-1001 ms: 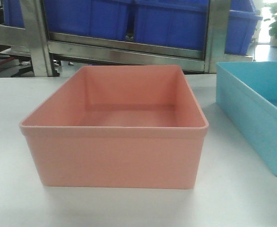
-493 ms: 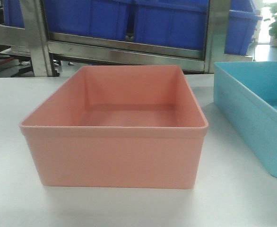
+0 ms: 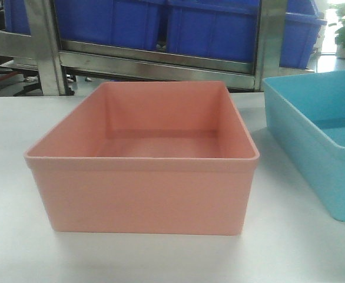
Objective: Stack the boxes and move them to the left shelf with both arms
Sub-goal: 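Lift the light-blue bin with the right gripper over the pink bin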
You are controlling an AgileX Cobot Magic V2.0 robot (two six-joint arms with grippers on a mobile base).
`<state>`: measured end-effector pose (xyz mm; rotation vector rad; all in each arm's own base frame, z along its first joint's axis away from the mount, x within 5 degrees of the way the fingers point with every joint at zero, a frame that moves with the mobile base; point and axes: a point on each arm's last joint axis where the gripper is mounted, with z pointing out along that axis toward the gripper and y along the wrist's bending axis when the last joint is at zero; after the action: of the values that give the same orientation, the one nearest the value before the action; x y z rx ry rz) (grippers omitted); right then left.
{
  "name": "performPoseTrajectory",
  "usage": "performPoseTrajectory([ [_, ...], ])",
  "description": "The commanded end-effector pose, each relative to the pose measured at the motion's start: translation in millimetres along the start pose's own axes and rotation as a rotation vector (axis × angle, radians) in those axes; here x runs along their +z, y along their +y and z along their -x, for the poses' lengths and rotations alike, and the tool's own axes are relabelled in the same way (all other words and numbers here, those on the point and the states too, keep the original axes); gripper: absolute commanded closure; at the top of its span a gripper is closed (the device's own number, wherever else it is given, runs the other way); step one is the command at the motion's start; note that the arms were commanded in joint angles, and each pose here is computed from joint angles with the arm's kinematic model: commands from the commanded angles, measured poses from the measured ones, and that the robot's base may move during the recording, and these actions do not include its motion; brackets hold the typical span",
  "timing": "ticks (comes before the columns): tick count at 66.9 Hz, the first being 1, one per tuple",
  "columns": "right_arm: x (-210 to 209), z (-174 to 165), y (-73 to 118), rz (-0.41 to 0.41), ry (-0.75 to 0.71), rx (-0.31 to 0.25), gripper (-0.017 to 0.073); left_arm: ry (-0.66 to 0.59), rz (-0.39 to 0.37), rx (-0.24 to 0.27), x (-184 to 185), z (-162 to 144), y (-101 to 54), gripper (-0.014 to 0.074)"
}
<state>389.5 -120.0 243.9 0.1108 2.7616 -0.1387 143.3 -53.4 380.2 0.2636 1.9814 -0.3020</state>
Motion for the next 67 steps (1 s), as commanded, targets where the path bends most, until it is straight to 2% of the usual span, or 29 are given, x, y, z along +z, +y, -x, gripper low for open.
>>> performPoseTrajectory([
  [1, -61.0, 8.8, -4.9, -0.049, -0.166, 0.018, 0.0501, -0.115, -0.018, -0.004, -8.0, 15.6, -2.5, 0.0595],
  [11, -105.7, 2.8, -2.5, -0.053, -0.249, 0.038, 0.0501, -0.115, -0.018, -0.004, -8.0, 15.6, -2.5, 0.0595],
  [22, -161.1, -11.2, 6.2, -0.012, -0.356, 0.074, 0.0501, -0.115, -0.018, -0.006, -8.0, 15.6, -2.6, 0.0595],
  [30, -196.6, -23.4, 14.3, 0.046, -0.434, 0.134, 0.0501, -0.115, -0.021, -0.009, -8.0, 15.6, -2.7, 0.0595],
  [35, -216.9, -31.0, 21.0, 0.114, -0.482, 0.208, 0.0501, -0.115, -0.021, -0.009, -8.0, 15.6, -2.7, 0.0595],
  [40, -230.9, -37.1, 29.0, 0.185, -0.507, 0.25, 0.0501, -0.115, -0.023, -0.013, -8.0, 15.6, -3.0, 0.0595],
  [46, -243.9, -42.0, 42.7, 0.323, -0.517, 0.303, 0.0501, -0.119, -0.028, -0.02, -8.0, 16.0, -3.4, 0.0595],
  [54, -258.1, -42.7, 66.8, 0.514, -0.538, 0.32, 0.05, -0.134, -0.03, -0.023, -8.2, 17.3, -3.5, 0.0595],
  [58, -261.4, -41.8, 78.6, 0.585, -0.528, 0.349, 0.05, -0.146, -0.04, -0.037, -8.4, 18.5, -4.3, 0.0595],
  [67, -263.0, -39.6, 106.8, 0.666, -0.495, 0.385, 0.05, -0.16, -0.054, -0.059, -8.7, 19.8, -5.4, 0.0595],
])
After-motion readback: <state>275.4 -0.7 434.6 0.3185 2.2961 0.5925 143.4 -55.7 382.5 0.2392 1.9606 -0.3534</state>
